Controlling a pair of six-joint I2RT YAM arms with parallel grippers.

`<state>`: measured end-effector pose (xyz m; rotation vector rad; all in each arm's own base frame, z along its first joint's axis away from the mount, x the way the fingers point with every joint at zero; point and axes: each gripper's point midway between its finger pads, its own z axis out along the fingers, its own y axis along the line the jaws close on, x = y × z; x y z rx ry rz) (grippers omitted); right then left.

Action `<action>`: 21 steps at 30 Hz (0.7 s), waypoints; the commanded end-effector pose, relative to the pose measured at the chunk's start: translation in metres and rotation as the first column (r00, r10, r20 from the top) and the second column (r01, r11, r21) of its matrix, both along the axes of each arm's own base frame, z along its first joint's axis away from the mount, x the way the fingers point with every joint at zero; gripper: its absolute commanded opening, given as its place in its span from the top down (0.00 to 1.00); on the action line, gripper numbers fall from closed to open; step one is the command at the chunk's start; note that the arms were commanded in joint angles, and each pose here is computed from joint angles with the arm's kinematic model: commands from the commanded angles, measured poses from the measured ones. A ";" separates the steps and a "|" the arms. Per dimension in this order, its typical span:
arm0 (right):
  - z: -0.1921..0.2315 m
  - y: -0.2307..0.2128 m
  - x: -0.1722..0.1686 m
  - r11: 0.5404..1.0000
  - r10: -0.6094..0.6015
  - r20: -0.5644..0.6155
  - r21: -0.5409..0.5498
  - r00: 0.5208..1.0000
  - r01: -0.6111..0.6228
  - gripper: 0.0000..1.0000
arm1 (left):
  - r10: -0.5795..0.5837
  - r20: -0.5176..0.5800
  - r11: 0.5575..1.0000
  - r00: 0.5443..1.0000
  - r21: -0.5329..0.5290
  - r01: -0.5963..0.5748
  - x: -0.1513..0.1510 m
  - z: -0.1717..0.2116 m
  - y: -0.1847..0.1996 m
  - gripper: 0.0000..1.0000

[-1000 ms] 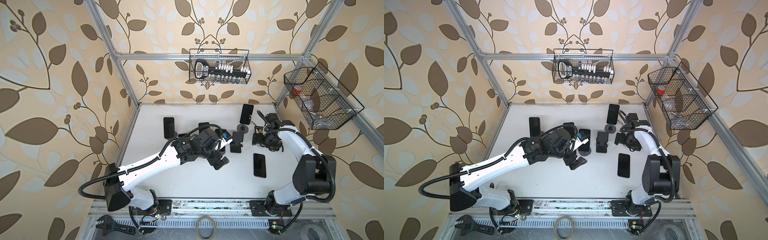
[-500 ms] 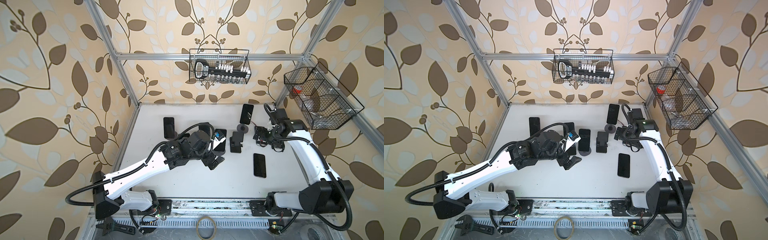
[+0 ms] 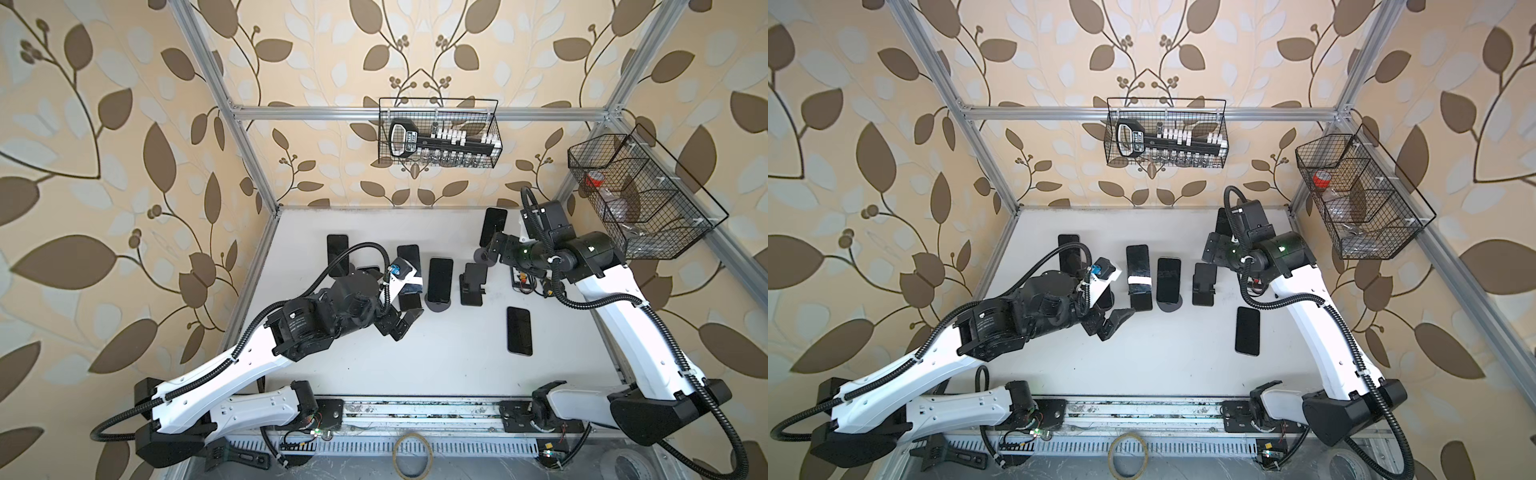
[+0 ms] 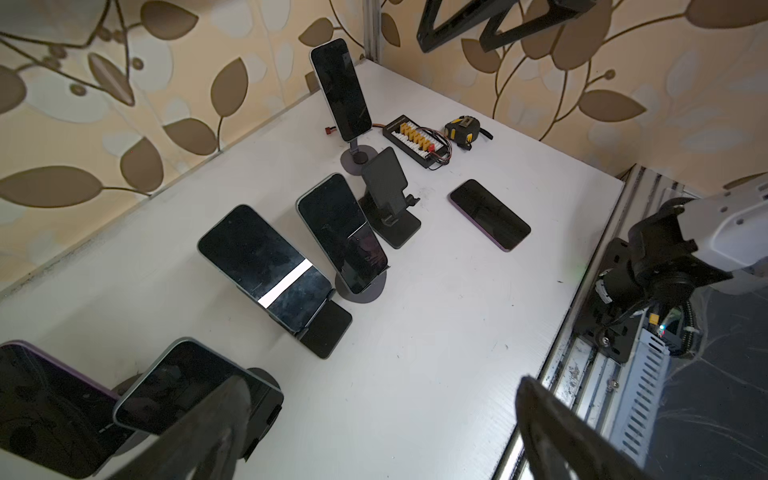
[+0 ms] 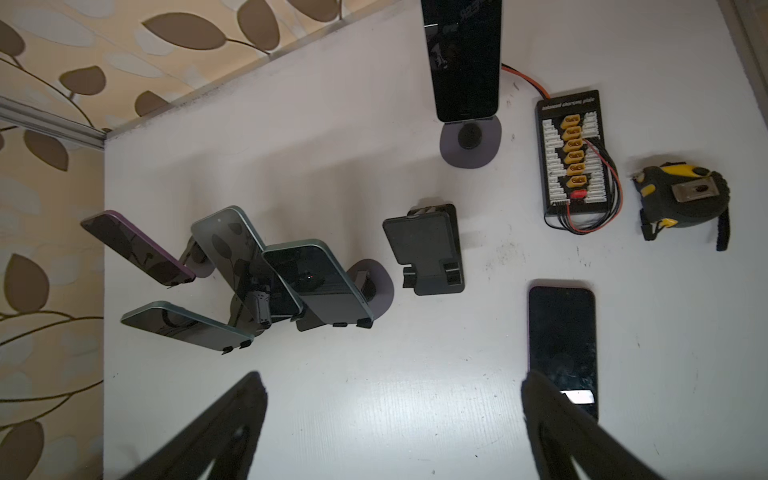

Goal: Remove the phone from the phone stand
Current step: 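Raise both grippers off the laid phones and swing them back over the stands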

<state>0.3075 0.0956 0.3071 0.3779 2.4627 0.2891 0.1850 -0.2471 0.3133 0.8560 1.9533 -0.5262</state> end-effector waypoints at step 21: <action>0.045 0.136 0.047 0.971 0.235 0.165 -0.086 0.958 -0.224 0.07 | 0.411 -0.146 0.902 0.900 -0.077 -0.424 -0.018 0.002 0.115 0.01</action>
